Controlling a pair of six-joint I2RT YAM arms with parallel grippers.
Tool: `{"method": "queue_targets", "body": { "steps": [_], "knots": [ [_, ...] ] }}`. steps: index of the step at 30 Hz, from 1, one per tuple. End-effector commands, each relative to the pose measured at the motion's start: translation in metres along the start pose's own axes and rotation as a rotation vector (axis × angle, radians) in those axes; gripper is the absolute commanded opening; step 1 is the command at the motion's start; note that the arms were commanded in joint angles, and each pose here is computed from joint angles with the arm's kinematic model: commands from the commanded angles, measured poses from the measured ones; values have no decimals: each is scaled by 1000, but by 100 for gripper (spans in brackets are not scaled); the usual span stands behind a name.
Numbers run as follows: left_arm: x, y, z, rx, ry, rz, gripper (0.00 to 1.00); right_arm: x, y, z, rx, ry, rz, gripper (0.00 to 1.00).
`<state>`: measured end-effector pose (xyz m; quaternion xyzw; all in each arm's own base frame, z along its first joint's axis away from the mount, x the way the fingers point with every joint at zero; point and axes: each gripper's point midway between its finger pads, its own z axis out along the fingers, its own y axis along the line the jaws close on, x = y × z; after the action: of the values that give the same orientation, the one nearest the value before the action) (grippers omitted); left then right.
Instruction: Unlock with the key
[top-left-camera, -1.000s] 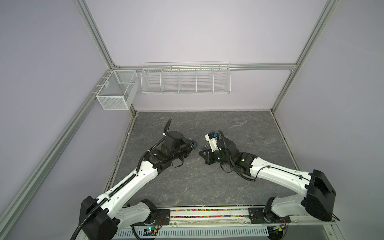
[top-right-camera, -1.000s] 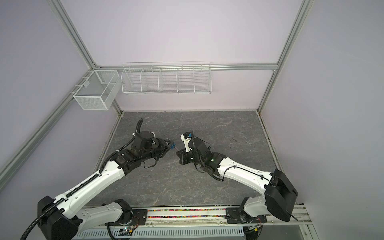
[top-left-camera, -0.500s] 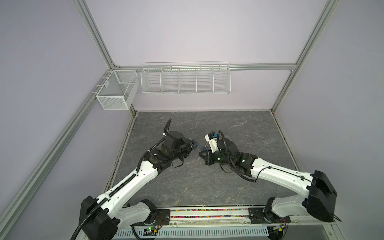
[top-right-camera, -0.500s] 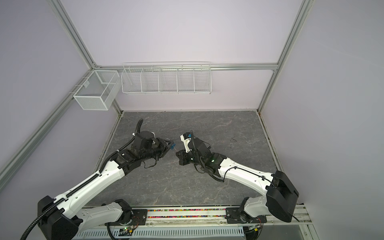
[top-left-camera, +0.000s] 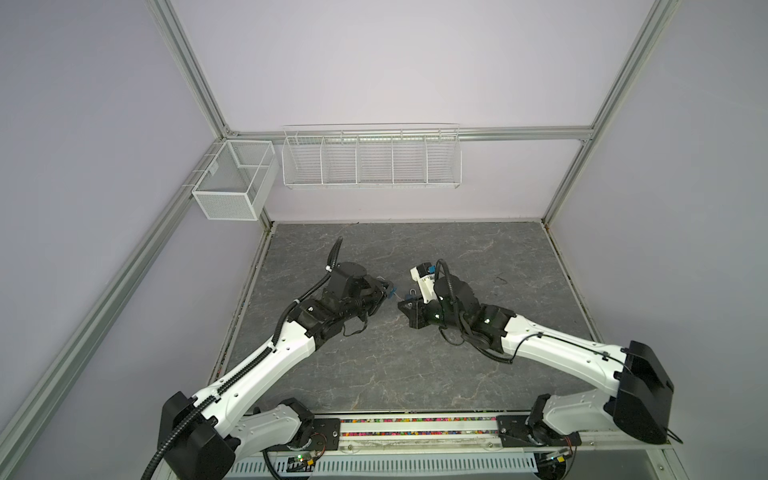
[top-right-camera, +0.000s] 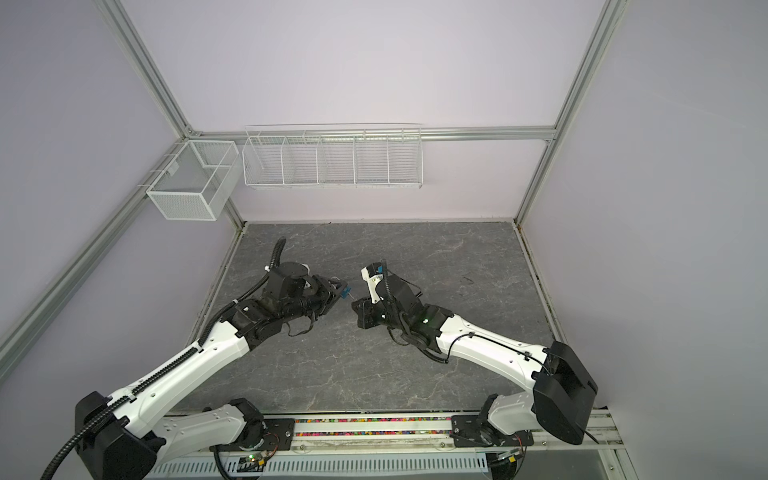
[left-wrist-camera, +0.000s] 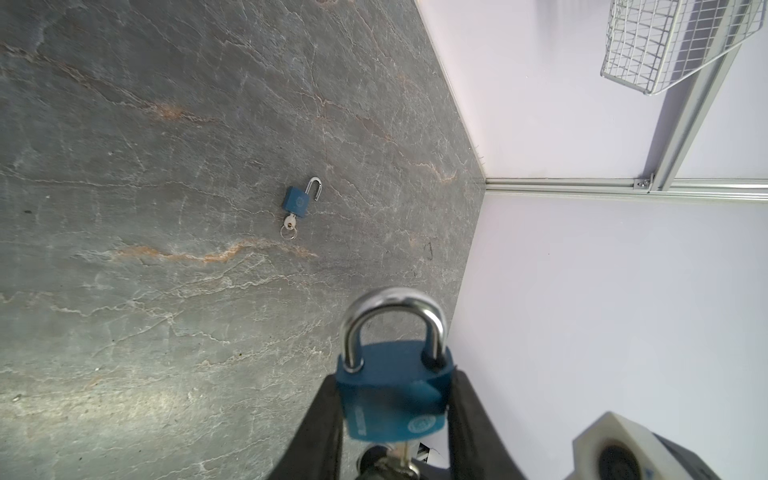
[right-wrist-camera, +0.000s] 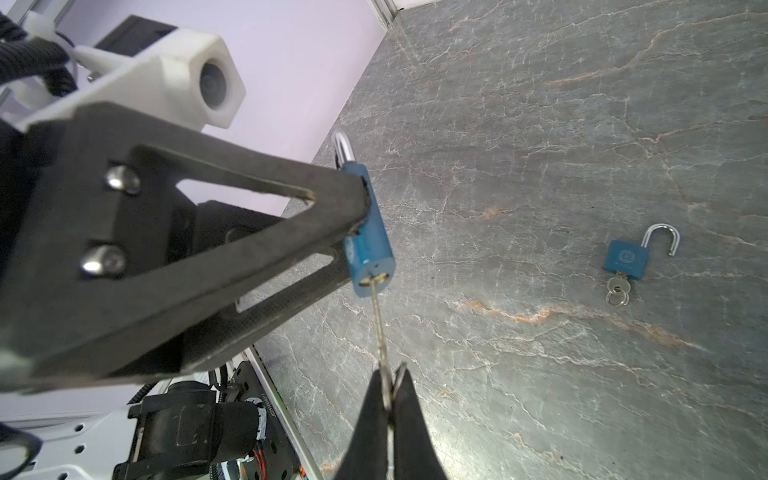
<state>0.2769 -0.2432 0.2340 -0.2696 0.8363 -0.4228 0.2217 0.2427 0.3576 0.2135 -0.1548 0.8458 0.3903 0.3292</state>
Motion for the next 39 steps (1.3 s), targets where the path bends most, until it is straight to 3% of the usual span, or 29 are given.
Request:
{"method": "queue_targets", "body": {
  "steps": [1,16,28,31,39],
  "knots": [
    [-3,-6,-2,29,-13,-14,0,-15,8,2,-17,-39,5,6],
    [3,-9,-1,39,26,-8,0,-28,16,-3,-111,-60,31,6],
    [16,-8,4,22,107,21,0,-26,25,-1,-83,-70,-93,6],
    [19,-8,5,19,126,22,0,-30,15,-2,-32,-63,-44,6],
    [20,-3,8,6,127,15,0,-39,27,-3,-79,-119,-9,6]
  ]
}}
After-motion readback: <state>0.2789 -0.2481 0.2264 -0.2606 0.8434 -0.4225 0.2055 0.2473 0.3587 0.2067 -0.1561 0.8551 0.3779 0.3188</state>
